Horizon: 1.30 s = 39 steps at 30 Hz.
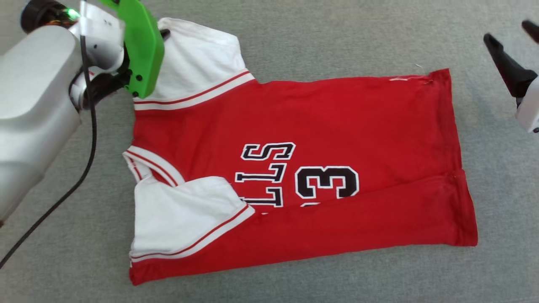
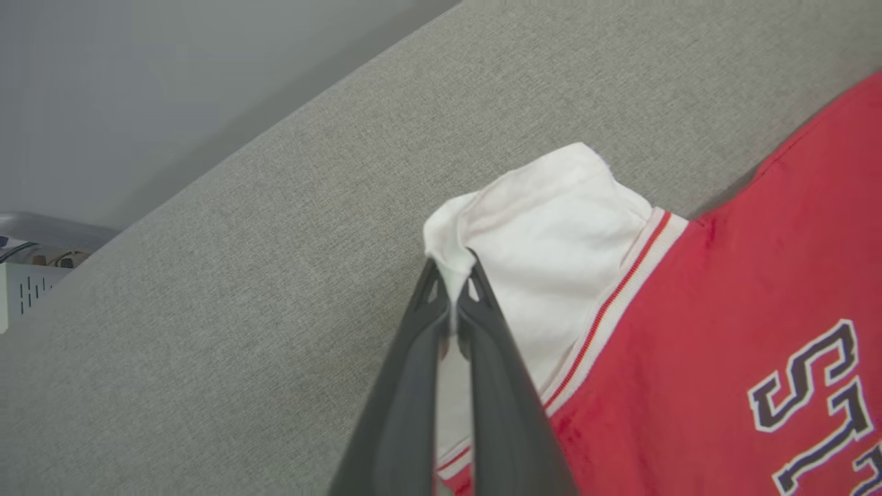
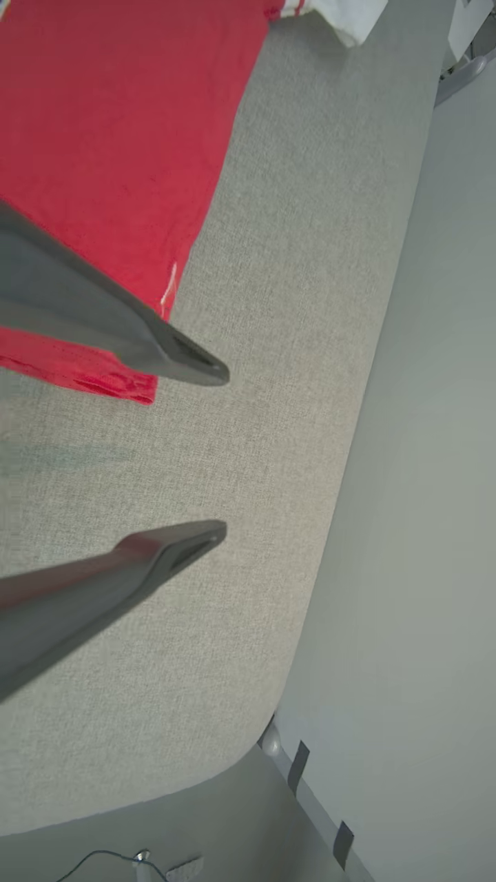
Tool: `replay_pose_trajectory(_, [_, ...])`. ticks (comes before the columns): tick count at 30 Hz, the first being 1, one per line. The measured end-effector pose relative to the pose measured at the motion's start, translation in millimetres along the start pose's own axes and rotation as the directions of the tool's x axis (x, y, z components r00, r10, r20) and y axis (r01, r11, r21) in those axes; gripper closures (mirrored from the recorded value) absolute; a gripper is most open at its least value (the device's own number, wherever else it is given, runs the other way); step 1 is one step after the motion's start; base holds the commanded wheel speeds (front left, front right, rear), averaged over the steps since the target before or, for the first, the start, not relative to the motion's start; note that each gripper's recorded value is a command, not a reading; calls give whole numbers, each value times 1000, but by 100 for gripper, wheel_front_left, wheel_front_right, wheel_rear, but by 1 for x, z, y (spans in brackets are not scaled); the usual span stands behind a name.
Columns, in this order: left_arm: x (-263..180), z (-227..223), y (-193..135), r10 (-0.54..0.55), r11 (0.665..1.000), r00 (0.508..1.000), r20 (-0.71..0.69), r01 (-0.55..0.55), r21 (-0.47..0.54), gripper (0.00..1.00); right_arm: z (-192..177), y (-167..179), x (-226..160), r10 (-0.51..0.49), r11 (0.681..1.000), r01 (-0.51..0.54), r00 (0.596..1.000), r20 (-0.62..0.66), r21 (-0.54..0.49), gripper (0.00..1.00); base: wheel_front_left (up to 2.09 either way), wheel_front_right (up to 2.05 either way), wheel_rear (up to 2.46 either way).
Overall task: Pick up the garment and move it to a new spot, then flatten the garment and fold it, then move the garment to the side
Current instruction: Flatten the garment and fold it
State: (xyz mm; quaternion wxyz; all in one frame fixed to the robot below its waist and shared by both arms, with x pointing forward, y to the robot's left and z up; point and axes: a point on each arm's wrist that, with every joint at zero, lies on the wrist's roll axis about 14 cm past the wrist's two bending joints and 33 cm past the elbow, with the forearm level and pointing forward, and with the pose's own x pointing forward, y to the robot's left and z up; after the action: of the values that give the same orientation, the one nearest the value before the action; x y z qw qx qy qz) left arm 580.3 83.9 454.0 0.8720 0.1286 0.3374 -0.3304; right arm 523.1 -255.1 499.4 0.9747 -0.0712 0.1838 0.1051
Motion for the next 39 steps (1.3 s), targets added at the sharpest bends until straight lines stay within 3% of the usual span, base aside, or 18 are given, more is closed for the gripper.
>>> replay_pose_trajectory(4, [-16, 4, -4, 4, 1000, 999, 46, -5, 22, 100, -32, 8, 7, 54, 998, -47, 967, -249, 35, 0, 0, 0, 0])
replay_pose_trajectory(8, [-26, 4, -5, 9, 999, 998, 70, -11, 33, 100, -57, 18, 13, 98, 994, -69, 914, -394, 87, 0, 0, 0, 0])
replay_pose_trajectory(18, [-17, -13, -1, 4, 1000, 998, 56, -5, 16, 100, -107, 41, 46, 142, 982, -61, 858, -493, 177, 0, 0, 0, 0])
replay_pose_trajectory(24, [-11, -21, 2, 4, 1000, 999, 41, -5, 6, 100, -128, 47, 47, 148, 987, -91, 821, -552, 129, 0, 0, 0, 0])
replay_pose_trajectory(25, [-11, -21, 3, 5, 1000, 999, 41, -5, 7, 100, -128, 47, 46, 149, 987, -92, 823, -548, 130, 26, 0, 0, 0])
replay_pose_trajectory(26, [-11, -20, 3, 6, 1000, 999, 45, -6, 7, 100, -126, 46, 46, 149, 987, -92, 831, -536, 133, 72, 0, 0, 0])
replay_pose_trajectory(27, [-12, -19, 3, 7, 1000, 999, 47, -7, 9, 100, -124, 46, 46, 153, 986, -94, 840, -521, 138, 100, 0, 0, 0])
replay_pose_trajectory(35, [-27, -12, 0, 27, 1000, 996, 87, -28, 6, 100, -84, 42, 44, 129, 986, -90, 941, -313, 138, 100, 0, 0, 0])
replay_pose_trajectory(39, [-42, -19, -9, 33, 999, 994, 102, -33, -1, 100, -62, 43, 32, 128, 986, -102, 970, -207, 130, 100, 0, 0, 0])
